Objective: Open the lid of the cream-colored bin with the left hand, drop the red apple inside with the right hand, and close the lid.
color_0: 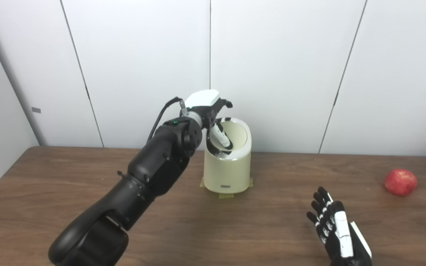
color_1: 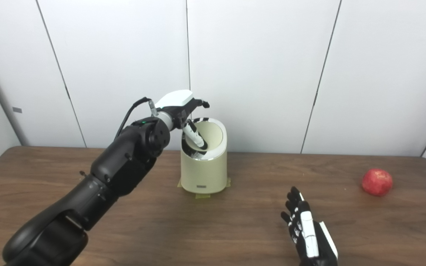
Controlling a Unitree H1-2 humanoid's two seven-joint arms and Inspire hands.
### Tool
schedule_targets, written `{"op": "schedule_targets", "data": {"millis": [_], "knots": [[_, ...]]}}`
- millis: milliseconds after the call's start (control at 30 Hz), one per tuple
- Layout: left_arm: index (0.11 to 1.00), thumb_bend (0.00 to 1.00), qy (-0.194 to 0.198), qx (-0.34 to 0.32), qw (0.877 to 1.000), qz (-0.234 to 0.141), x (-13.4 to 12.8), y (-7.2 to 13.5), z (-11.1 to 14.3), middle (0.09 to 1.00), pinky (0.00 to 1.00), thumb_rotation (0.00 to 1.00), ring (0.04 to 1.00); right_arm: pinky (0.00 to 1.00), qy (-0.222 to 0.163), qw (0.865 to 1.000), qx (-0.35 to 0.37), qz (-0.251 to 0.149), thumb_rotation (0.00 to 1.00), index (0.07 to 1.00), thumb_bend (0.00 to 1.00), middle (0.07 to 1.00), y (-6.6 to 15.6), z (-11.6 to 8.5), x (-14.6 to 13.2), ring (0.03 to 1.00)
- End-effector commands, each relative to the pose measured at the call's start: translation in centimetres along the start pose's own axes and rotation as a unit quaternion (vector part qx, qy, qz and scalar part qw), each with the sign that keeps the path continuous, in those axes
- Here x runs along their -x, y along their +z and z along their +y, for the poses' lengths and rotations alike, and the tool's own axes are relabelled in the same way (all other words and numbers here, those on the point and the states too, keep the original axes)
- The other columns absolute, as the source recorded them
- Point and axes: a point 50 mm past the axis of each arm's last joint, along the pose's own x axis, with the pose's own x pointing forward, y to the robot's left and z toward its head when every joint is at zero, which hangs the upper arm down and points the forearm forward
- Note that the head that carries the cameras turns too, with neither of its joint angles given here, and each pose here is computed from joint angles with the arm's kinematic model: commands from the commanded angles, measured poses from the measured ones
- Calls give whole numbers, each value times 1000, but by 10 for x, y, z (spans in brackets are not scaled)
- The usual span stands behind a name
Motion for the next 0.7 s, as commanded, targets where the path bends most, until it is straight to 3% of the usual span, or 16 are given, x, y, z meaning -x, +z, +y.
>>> {"op": "schedule_targets", "data": {"millis": [0, 333, 467, 567, 667], "knots": [[883, 906, 14, -27, 999, -17, 0, 9, 9, 908, 691, 0, 861, 947, 8, 999, 6, -35, 1000, 1000, 673, 1000, 17, 1, -5, 1000], [882, 919, 3, -14, 1000, -15, 5, 10, 10, 900, 669, 0, 838, 958, 8, 999, 0, -35, 1000, 1000, 662, 1000, 18, 1, -6, 1000], [883, 904, -3, 63, 998, -5, 8, 7, 21, 927, 744, 0, 891, 960, 6, 999, 0, -32, 1000, 1000, 659, 1000, 17, 2, -6, 1000], [876, 887, -1, 138, 990, -12, 14, 0, 36, 888, 695, 0, 837, 953, 7, 999, 6, -34, 1000, 1000, 659, 1000, 16, 1, -7, 1000], [849, 832, 29, 254, 966, -38, 25, -10, 52, 861, 753, 0, 822, 943, 5, 999, 9, -34, 1000, 1000, 672, 1000, 17, 2, -7, 1000]]}}
